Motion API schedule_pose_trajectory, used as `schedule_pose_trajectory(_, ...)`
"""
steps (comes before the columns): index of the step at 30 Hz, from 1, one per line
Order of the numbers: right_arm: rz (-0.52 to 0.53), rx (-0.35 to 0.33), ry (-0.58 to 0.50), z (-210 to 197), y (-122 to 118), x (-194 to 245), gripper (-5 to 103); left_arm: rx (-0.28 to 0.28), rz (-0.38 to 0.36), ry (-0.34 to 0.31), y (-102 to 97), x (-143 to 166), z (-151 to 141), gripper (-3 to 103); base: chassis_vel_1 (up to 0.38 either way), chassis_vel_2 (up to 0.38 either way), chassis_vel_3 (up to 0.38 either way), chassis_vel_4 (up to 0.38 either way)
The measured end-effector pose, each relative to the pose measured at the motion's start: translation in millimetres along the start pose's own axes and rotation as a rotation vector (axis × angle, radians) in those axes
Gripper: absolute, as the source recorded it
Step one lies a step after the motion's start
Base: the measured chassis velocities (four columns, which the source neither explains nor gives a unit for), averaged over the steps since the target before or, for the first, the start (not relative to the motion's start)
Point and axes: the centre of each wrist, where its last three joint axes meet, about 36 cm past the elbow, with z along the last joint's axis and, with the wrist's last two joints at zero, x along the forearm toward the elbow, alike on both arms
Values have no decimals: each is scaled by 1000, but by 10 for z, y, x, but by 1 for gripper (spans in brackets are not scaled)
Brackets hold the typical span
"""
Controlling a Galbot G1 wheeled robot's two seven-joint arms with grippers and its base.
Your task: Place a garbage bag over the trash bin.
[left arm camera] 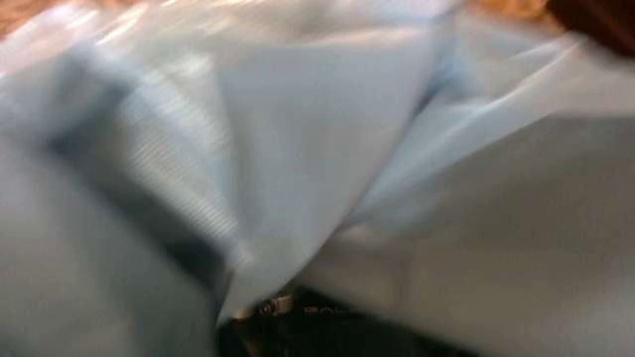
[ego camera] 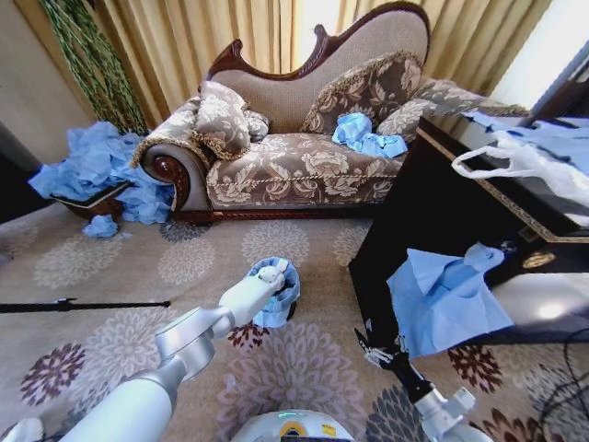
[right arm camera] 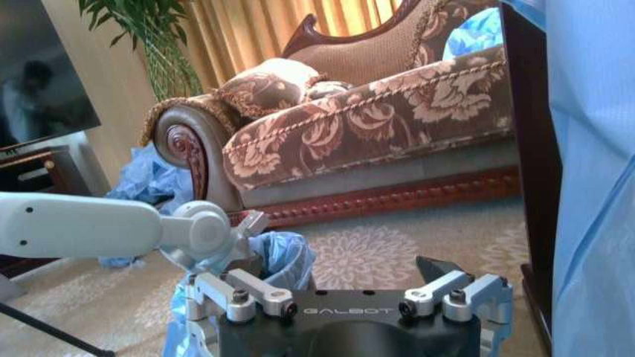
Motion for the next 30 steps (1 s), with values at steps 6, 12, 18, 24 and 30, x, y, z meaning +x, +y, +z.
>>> schedule_pose_trajectory(6,-2,-1,-1,-1,4,-9,100,-15,-1,33,132,27,152,0,0,0,0,0)
schedule_pose_trajectory(12,-1,-3,1,2,17,8,100,-20,23,41,86,27,156,0,0,0,0,0)
schedule_pose_trajectory(18,1,-3,1,0,19,18,100,-52,27,62,27,15,167,11,0,0,0,0)
schedule_pose_trajectory(24,2,-4,1,5,18,19,100,-98,61,96,-111,40,188,37,0,0,0,0)
schedule_pose_trajectory(30,2,-2,0,1,14,14,100,-55,39,57,-122,-9,0,59,0,0,0,0)
